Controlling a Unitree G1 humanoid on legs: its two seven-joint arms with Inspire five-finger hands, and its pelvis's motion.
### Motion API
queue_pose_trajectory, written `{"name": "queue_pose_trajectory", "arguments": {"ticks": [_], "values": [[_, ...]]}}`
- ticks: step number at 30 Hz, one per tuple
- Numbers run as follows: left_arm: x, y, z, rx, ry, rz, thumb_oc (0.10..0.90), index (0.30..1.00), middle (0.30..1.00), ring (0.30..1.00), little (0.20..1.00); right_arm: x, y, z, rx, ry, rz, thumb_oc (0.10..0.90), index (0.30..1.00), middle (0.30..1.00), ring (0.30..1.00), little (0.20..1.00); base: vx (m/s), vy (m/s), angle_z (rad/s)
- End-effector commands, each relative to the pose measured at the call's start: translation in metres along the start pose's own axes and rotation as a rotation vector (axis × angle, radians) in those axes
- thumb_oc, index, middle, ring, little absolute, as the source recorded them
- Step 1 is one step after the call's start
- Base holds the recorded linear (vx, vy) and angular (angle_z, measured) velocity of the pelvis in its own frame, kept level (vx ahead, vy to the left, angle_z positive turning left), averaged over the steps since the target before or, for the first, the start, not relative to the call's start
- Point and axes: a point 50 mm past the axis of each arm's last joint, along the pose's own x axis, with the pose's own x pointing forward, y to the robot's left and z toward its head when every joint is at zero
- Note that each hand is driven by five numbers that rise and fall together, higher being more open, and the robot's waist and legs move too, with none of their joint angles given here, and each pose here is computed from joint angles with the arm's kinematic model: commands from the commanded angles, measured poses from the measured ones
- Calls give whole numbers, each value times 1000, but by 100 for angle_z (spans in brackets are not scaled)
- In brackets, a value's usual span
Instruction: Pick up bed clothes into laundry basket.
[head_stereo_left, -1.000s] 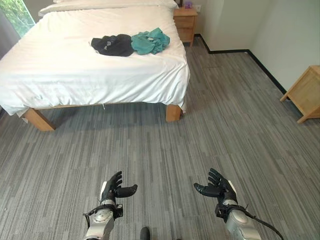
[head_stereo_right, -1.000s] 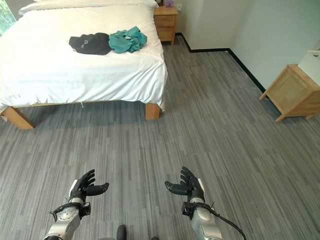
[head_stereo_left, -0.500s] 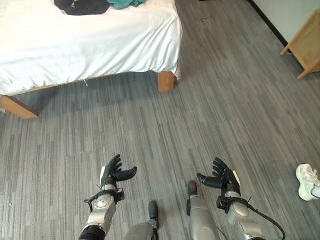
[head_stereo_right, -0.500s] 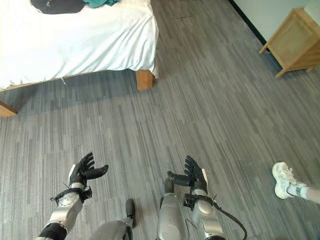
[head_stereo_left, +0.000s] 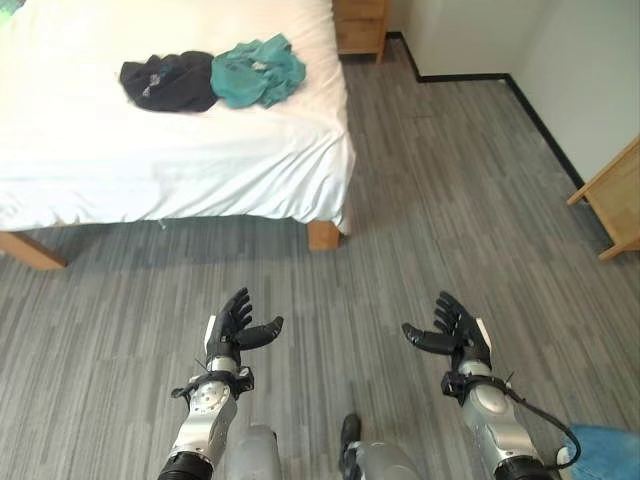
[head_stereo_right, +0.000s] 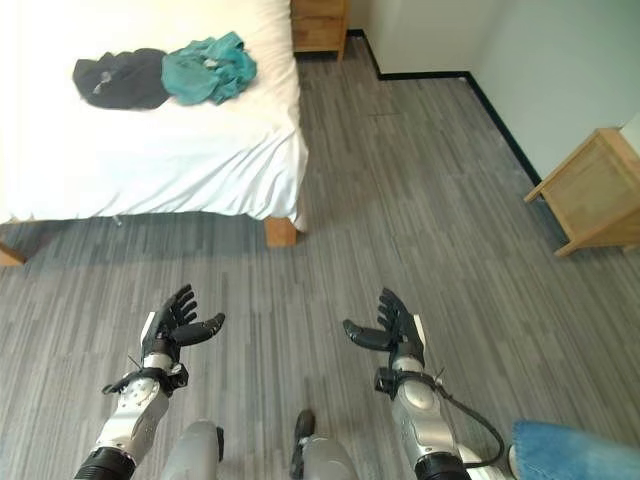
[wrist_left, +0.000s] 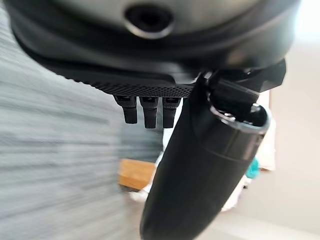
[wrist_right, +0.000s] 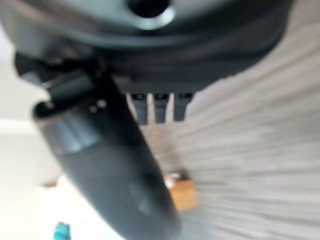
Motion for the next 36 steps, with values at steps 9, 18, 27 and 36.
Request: {"name": "queue_pose_trajectory", "arguments": {"ticks": [9,18,27,36], "values": [[-1,15,81,-30,-373,-56,800,900,900,900,900,8,50,96,-30,-420,292,800,900,900,900,900,626,34,-45],[-5,-26,144,-211,-592,-411,800,900,900,900,900,-7,27,104,-21,-484,271,800,900,900,900,900,440,25,74],[-33,17,150,-430,-726,-387,800,900,900,900,900,-17,-36,185,-159,-752,145,800,900,900,900,900,314,-172,93],[-37,26,140,-309,-656,-367,800,900,900,900,900,9,-45,276,-518,-784,188,800,900,900,900,900,85,-43,10]]}}
